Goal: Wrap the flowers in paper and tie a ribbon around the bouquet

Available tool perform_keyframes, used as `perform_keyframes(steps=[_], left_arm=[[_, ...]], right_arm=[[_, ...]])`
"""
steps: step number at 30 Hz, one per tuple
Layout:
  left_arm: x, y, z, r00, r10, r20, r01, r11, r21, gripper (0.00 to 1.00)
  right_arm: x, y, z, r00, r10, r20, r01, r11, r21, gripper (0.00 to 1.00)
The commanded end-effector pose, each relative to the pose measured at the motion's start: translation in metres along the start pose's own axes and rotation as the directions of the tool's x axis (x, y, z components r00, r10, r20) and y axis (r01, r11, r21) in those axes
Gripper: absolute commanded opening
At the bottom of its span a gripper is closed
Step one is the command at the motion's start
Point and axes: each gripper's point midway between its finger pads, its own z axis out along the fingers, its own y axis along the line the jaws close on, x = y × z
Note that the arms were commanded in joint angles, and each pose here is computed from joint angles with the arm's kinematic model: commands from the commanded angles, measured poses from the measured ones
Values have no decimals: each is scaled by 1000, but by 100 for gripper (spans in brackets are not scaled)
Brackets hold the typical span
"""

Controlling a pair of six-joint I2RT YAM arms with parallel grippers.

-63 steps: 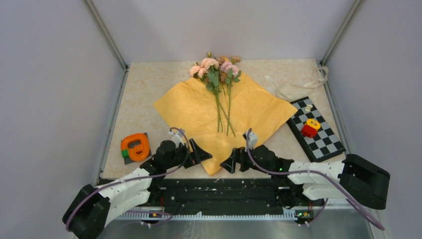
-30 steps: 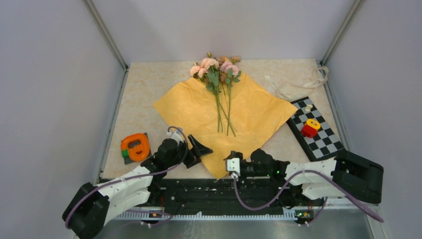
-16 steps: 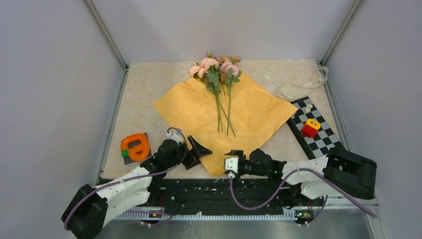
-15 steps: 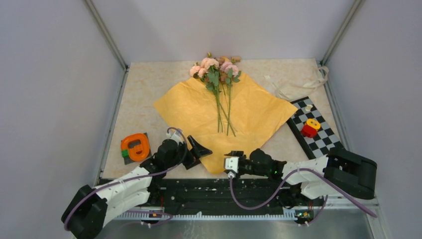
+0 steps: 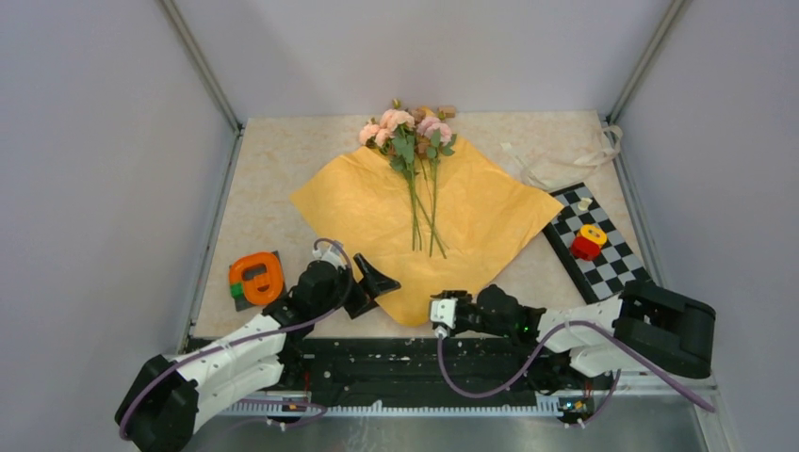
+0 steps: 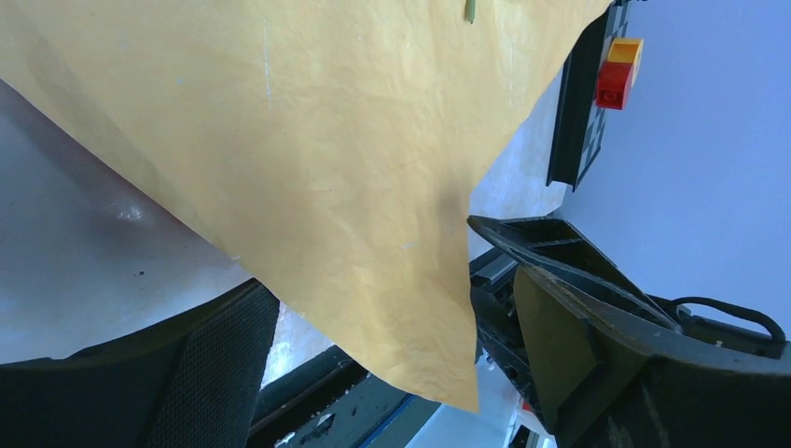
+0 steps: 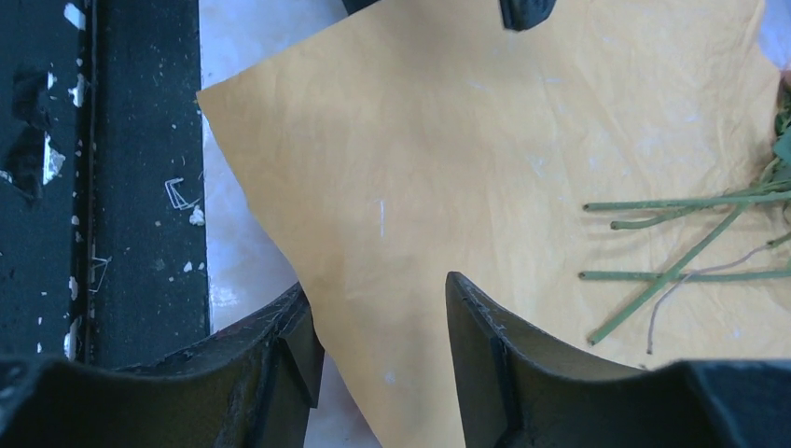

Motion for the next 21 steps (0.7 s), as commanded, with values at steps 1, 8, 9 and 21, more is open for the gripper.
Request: perform_keyframes(steps=[1,8,9,21], left_arm=[[-9,-21,-1,999,26,21,-27,999,39,99],[-11,-21,-1,999,36,30,-37,999,28,99],[-11,-21,-1,999,42,32,-42,999,22,99],[-23,-27,-16,985,159,74,-157,987,-25,99]], right_arm=[[-4,0,6,1000,4,21,-4,1000,17,50],[-11,-12,7,999,-10,50,6,997,76,33],[-14,-16,7,998,-9,58,4,996,90,27],[-22,-72,3,997,55,54,-67,966,252,0]])
